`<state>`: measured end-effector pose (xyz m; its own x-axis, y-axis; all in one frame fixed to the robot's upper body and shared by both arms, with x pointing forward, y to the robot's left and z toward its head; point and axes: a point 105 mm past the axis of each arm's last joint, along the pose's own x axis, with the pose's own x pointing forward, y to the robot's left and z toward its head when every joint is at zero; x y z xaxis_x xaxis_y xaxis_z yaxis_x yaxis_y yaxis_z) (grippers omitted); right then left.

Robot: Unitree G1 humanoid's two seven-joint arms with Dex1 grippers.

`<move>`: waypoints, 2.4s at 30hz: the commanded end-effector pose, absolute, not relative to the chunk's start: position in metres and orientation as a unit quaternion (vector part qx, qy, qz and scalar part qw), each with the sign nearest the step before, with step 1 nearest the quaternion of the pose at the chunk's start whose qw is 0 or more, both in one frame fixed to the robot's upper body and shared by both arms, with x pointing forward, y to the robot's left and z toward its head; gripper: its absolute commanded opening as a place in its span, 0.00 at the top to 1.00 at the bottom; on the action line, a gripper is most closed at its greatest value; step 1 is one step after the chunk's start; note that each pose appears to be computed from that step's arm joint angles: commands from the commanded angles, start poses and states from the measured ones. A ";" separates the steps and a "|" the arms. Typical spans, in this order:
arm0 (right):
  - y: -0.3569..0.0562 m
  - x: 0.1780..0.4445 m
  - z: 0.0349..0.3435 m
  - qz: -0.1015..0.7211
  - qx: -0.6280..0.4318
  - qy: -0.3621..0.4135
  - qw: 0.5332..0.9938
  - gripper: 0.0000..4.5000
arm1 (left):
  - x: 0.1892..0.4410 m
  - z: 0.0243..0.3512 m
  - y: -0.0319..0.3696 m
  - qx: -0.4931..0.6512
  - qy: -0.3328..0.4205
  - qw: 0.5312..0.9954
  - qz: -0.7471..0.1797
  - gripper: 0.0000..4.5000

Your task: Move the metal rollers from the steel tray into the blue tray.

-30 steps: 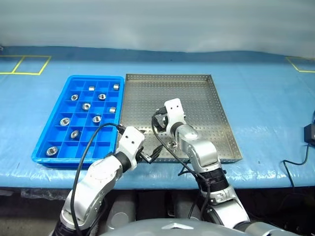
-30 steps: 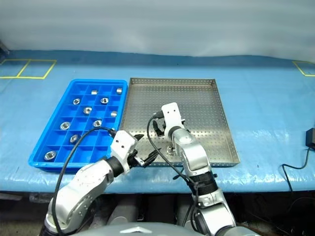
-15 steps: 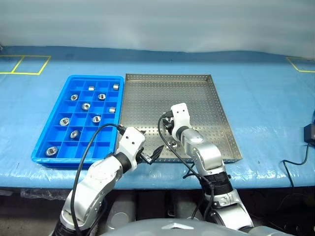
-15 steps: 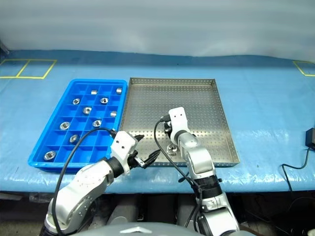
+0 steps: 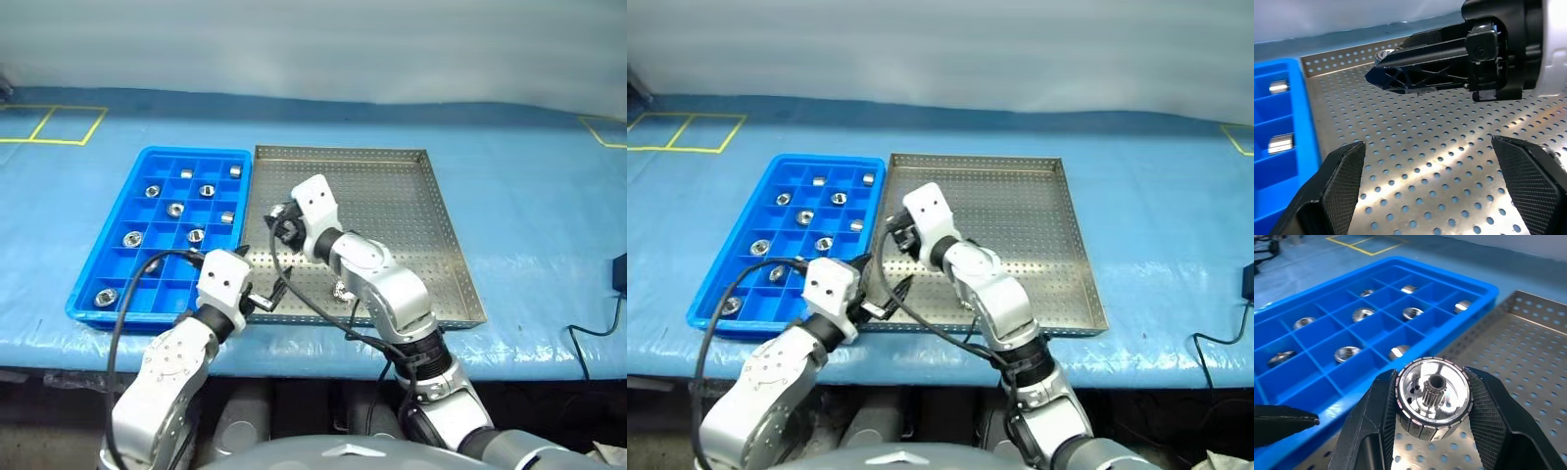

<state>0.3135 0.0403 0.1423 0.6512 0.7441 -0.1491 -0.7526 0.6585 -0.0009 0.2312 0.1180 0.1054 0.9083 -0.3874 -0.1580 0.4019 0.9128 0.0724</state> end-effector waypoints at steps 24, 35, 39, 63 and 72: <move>0.075 0.298 0.118 0.490 -0.056 0.104 0.864 0.45 | 0.205 0.112 0.112 0.044 0.060 0.973 -0.219 0.00; 0.035 0.310 0.134 0.414 -0.028 0.087 0.906 0.01 | 0.214 0.112 0.098 0.042 0.057 0.960 -0.270 0.00; -0.005 0.318 0.142 0.337 -0.022 0.083 0.938 0.01 | 0.217 0.112 0.093 0.044 0.058 0.952 -0.296 0.00; -0.065 0.243 0.068 0.215 0.011 0.324 0.921 0.01 | 0.224 0.100 0.064 0.067 0.071 0.906 -0.412 0.00; -0.077 0.255 0.042 0.178 -0.018 0.340 0.923 0.20 | 0.224 0.099 0.067 0.066 0.072 0.913 -0.396 0.00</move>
<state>0.2531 -0.0706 0.0522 0.7118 0.3517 -0.6080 -0.3699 0.9235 0.1013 0.2251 0.0675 0.0929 0.6658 -0.7150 -0.2134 0.7376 0.6739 0.0433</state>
